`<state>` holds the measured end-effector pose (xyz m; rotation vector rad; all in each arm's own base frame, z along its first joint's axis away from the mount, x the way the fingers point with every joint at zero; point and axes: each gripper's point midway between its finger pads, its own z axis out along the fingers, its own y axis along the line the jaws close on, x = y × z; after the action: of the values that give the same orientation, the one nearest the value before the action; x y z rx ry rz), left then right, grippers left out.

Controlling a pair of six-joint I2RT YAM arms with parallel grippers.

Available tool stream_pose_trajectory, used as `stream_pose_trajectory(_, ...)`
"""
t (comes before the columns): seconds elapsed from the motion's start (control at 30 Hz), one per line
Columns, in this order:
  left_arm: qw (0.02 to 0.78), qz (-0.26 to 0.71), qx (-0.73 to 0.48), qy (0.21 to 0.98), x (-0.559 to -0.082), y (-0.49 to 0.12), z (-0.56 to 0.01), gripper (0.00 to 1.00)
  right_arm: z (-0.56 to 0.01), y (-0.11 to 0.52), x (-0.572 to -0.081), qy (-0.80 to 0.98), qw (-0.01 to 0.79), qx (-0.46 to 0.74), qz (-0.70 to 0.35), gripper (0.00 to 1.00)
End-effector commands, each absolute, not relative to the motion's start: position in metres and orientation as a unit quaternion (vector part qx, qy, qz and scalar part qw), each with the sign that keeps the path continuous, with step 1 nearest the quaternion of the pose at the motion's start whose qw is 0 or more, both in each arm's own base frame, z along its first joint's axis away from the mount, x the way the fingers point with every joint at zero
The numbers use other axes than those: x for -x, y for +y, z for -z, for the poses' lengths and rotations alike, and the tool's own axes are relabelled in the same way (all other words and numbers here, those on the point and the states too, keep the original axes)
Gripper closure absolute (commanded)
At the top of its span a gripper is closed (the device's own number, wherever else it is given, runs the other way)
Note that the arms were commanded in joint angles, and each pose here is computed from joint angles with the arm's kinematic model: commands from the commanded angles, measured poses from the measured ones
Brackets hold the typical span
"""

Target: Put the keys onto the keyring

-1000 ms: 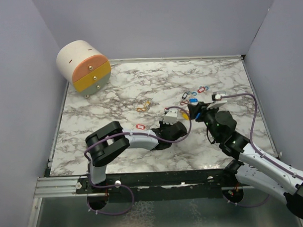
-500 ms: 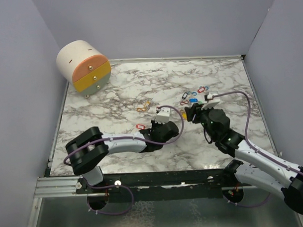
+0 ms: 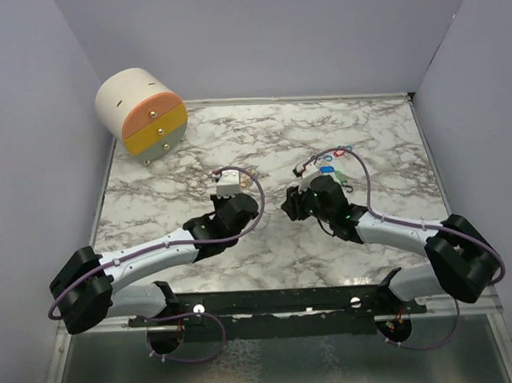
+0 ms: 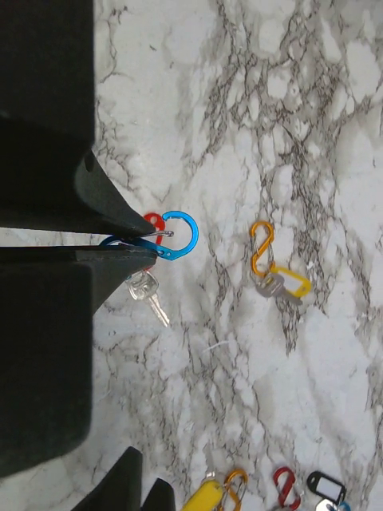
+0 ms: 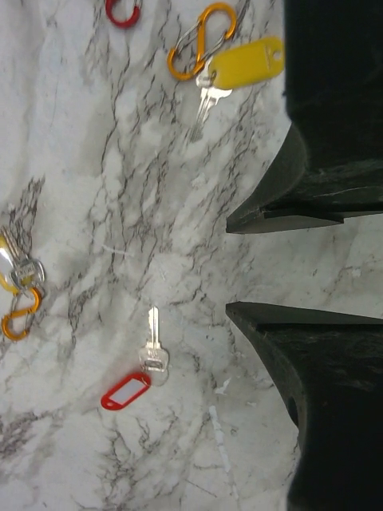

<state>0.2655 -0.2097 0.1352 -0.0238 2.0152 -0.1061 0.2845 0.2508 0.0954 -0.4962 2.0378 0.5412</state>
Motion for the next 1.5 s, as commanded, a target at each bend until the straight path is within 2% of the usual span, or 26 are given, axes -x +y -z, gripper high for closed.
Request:
stream_pose_trajectory(0.0, 0.528, 0.028, 0.023, 0.849, -0.266, -0.184, -0.129, 1.00, -0.109, 0.302, -0.281, 0.795, 0.473, 0.259, -0.279, 0.60)
stream_pose_trajectory(0.23, 0.523, 0.036, 0.037, 0.851, -0.267, -0.169, -0.125, 1.00, -0.094, 0.354, -0.280, 0.784, 0.459, 0.309, -0.283, 0.60)
stream_pose_trajectory(0.57, 0.527, 0.033, 0.057, 0.848, -0.265, -0.148, -0.130, 1.00, -0.067, 0.393, -0.293, 0.771, 0.433, 0.360, -0.299, 0.61)
stream_pose_trajectory(0.97, 0.520, 0.031, 0.070, 0.850, -0.269, -0.131, -0.125, 1.00, -0.049, 0.417, -0.305, 0.759, 0.416, 0.402, -0.298, 0.61)
stream_pose_trajectory(1.47, 0.516, 0.038, 0.079, 0.852, -0.270, -0.122, -0.121, 1.00, -0.028, 0.424, -0.296, 0.748, 0.385, 0.445, -0.307, 0.55)
